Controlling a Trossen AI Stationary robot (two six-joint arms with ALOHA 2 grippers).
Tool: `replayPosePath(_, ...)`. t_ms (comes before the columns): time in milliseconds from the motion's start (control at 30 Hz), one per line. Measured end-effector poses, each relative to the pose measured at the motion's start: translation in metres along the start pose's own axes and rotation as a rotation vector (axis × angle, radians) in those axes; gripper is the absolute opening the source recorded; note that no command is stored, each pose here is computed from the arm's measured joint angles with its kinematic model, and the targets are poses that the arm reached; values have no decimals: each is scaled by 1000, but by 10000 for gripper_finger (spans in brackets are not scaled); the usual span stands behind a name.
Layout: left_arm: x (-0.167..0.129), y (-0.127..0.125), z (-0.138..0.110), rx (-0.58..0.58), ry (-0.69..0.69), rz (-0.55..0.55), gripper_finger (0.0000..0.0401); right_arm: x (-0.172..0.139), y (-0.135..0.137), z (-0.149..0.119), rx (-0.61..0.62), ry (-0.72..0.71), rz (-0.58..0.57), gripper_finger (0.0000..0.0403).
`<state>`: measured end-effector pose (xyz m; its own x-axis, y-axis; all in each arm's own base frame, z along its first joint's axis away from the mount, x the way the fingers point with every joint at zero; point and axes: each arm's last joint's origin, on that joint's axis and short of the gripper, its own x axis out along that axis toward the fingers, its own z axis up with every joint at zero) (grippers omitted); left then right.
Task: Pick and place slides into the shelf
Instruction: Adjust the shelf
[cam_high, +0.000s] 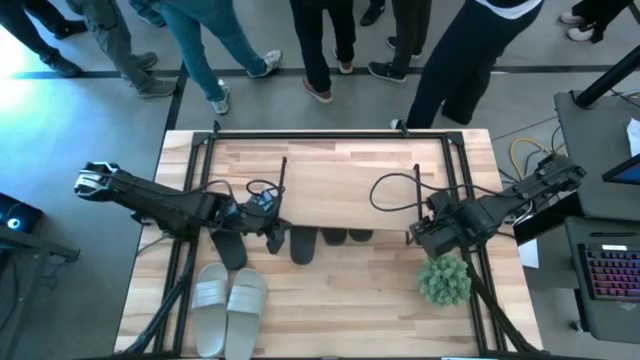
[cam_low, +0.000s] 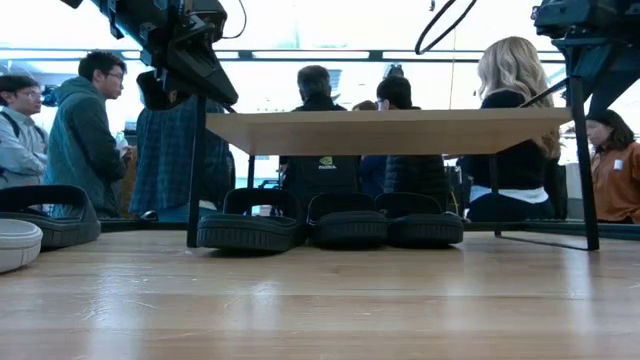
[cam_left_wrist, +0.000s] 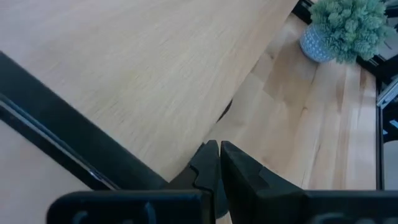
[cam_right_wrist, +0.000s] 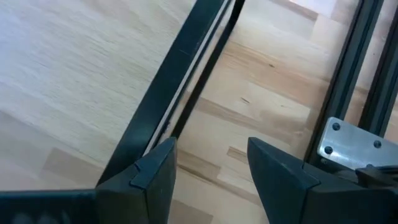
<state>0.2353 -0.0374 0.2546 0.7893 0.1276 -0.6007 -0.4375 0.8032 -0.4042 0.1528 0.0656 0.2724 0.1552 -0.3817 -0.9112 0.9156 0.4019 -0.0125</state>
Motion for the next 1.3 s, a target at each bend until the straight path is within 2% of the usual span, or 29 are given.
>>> replayPosePath(400,-15,1,-13,-11,65,1,6,8,10,14,-10,-26,22,189)
replayPosePath(600,-17,-7,-20,-10,84,-26,6,0,15,27,-46,-64,62,189)
replayPosePath(733,-19,-11,-21,-19,46,-18,6,-5,16,32,-60,-65,61,189)
replayPosePath(967,-60,-32,17,5,-181,-109,6,-23,13,40,-55,-78,68,190)
replayPosePath(1067,-79,-38,33,-30,-252,-179,6,-33,13,45,-44,-90,89,190)
replayPosePath(1167,-90,-41,41,-103,-273,-255,6,-41,14,48,-51,-91,122,190)
replayPosePath(1300,-89,-40,40,-50,-255,-271,6,-58,18,44,-100,-93,211,190)
